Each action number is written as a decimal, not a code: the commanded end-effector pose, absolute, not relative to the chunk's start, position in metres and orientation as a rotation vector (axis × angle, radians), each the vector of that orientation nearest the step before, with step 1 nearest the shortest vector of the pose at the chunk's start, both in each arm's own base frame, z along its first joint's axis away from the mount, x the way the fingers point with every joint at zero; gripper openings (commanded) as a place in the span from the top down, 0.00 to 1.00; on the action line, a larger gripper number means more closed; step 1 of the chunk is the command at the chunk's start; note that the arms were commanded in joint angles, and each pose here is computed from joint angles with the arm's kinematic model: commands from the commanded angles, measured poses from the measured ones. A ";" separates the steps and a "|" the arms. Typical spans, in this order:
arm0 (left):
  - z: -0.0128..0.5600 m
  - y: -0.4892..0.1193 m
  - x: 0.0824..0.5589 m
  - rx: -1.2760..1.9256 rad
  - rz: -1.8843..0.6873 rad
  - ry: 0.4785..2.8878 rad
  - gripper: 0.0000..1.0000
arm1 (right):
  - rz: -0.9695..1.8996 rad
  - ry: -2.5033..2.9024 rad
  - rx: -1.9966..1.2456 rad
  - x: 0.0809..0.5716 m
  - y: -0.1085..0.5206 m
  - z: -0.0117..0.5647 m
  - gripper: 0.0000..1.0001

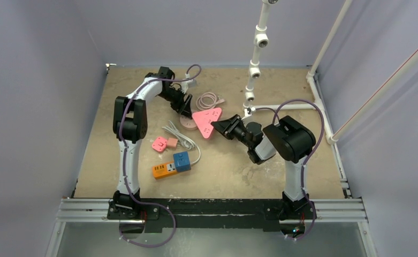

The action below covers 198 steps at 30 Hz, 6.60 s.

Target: Insert the plug

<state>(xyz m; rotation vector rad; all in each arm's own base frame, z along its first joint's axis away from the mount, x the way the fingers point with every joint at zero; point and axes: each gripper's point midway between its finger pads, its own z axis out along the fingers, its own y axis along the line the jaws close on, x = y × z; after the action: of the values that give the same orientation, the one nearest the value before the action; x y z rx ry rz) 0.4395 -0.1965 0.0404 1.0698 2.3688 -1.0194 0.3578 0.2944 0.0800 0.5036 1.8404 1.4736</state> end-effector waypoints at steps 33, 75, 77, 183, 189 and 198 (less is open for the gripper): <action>0.104 -0.214 0.431 1.166 -0.887 2.175 0.25 | 1.436 2.107 0.372 0.383 0.280 0.053 1.00; 0.020 -0.216 0.399 1.445 -0.606 2.319 0.86 | 1.551 2.142 0.576 0.356 0.271 0.035 1.00; 0.015 -0.212 0.395 1.458 -0.594 2.338 0.87 | 1.548 2.138 0.582 0.357 0.270 0.035 1.00; 0.023 -0.177 0.372 1.251 -0.616 2.483 1.00 | 1.719 1.961 0.540 0.330 0.265 0.107 1.00; 0.026 -0.177 0.374 1.251 -0.604 2.479 1.00 | 1.717 1.983 0.540 0.329 0.268 0.099 1.00; 0.027 -0.176 0.375 1.253 -0.598 2.480 1.00 | 1.703 2.005 0.537 0.329 0.268 0.091 1.00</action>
<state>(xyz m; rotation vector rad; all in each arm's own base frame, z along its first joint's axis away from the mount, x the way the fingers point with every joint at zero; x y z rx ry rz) 0.3802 -0.1883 0.0454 1.2187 2.4041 -0.6860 0.3280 0.2644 0.0792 0.6228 2.0469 1.6881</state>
